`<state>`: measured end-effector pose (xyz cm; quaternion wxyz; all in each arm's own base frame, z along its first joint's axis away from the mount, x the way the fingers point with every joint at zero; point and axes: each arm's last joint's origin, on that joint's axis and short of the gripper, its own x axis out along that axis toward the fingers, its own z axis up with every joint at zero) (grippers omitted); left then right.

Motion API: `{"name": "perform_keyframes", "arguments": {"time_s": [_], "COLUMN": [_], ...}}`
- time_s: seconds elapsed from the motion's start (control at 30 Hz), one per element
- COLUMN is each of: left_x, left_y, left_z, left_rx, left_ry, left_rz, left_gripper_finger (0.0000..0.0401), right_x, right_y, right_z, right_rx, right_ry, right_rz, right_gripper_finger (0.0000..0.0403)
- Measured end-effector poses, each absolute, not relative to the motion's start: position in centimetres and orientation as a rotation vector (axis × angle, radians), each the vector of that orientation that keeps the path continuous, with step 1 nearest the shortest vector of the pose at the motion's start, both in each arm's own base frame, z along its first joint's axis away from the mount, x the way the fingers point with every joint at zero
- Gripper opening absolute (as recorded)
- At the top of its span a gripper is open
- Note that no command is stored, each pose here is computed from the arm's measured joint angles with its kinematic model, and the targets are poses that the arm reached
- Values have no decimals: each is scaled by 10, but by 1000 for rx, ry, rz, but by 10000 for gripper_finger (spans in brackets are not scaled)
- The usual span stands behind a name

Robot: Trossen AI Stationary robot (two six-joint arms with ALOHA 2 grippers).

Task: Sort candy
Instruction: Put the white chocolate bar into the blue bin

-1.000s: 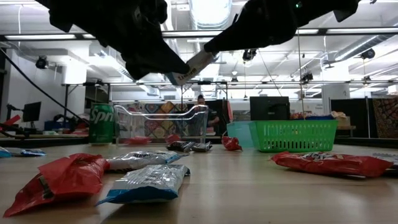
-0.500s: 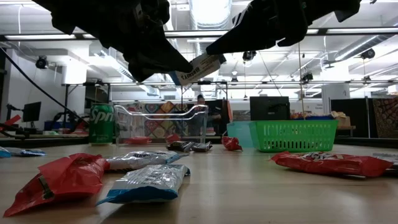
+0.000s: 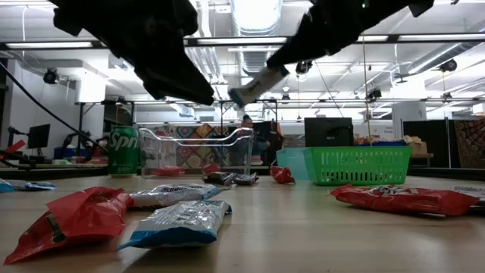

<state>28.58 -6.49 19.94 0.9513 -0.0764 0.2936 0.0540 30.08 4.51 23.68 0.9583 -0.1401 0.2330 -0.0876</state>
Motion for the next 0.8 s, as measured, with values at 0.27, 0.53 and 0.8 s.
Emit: {"name": "perform_keyframes", "arguments": {"time_s": [0.27,0.53,0.8], "left_x": [280,281,279], "left_y": [-63,-63,-63], "left_z": [208,209,208], "left_rx": [-159,-160,-164], "left_ry": [586,571,590], "left_rz": [109,124,130], "left_gripper_finger": [125,126,126], "right_x": [265,246,245], "right_y": [-41,-131,-156], "right_z": [240,217,204], "right_rx": [-207,48,81], "right_ry": [722,845,842], "right_rz": [-681,-698,-784], "right_gripper_finger": [12,12,12]}}
